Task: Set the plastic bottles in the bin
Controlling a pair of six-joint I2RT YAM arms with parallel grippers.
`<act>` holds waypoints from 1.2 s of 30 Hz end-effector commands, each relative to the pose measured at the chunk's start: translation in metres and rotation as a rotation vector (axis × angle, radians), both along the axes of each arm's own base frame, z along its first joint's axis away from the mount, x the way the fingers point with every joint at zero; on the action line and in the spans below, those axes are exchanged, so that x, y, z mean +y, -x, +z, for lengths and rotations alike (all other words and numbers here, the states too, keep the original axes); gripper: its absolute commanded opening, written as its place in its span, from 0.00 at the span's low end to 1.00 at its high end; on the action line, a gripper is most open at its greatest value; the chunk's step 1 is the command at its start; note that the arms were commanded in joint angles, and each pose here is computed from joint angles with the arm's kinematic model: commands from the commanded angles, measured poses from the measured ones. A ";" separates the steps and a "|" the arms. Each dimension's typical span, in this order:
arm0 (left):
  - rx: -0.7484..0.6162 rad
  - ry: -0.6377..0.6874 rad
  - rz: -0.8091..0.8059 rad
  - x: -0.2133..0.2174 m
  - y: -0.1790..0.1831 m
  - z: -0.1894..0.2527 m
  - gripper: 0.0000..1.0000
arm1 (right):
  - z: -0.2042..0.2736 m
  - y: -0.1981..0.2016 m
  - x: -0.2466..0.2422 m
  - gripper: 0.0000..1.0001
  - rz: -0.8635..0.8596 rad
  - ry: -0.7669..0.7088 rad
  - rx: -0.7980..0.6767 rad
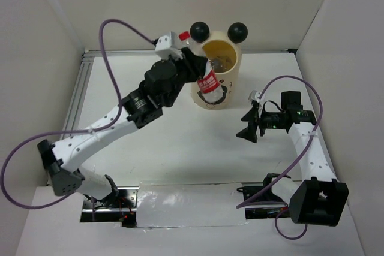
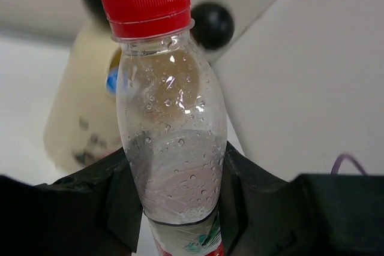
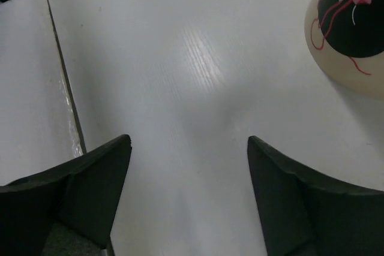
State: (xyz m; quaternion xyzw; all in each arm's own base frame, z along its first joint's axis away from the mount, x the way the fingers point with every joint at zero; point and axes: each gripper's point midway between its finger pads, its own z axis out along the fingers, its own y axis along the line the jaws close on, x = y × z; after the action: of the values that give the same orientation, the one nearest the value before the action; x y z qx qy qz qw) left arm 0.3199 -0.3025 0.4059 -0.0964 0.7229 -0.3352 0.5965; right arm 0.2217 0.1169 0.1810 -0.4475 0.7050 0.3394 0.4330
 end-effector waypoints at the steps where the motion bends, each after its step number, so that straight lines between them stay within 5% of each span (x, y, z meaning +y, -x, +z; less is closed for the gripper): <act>1: -0.325 -0.064 0.173 0.008 -0.050 0.080 0.17 | -0.007 -0.003 -0.010 0.82 -0.065 0.058 0.016; 3: -0.367 -0.072 0.243 -0.003 -0.078 0.093 0.17 | -0.007 -0.004 -0.010 0.59 -0.071 0.055 0.017; 4: -0.376 -0.102 0.297 -0.003 -0.089 0.096 0.17 | -0.006 -0.006 -0.012 0.32 -0.084 0.052 0.016; 5: -0.391 -0.114 0.340 -0.011 -0.109 0.099 0.18 | -0.007 -0.007 -0.013 0.19 -0.089 0.060 0.017; 7: -0.404 -0.146 0.426 -0.012 -0.125 0.098 0.18 | -0.007 -0.007 -0.014 0.08 -0.083 0.065 0.005; 19: -0.476 -0.273 0.588 -0.035 -0.164 0.047 0.30 | -0.013 -0.009 -0.021 0.11 -0.101 0.079 0.020; 28: -0.510 -0.337 0.630 -0.048 -0.140 0.006 0.72 | -0.020 -0.010 -0.024 0.13 -0.090 0.087 0.034; 34: -0.431 -0.315 0.647 -0.043 -0.129 -0.021 0.85 | -0.023 -0.011 -0.026 0.13 -0.086 0.101 0.029; 36: -0.409 -0.280 0.613 -0.046 -0.123 -0.023 1.00 | -0.024 -0.009 -0.025 0.13 -0.085 0.100 0.038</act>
State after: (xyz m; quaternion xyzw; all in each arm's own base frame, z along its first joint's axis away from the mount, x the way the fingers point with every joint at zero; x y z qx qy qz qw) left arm 0.4569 -0.3658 0.3526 -0.0842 0.5880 0.0011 0.8045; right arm 0.2316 0.0932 0.1589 -0.4283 0.7479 0.2953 0.4123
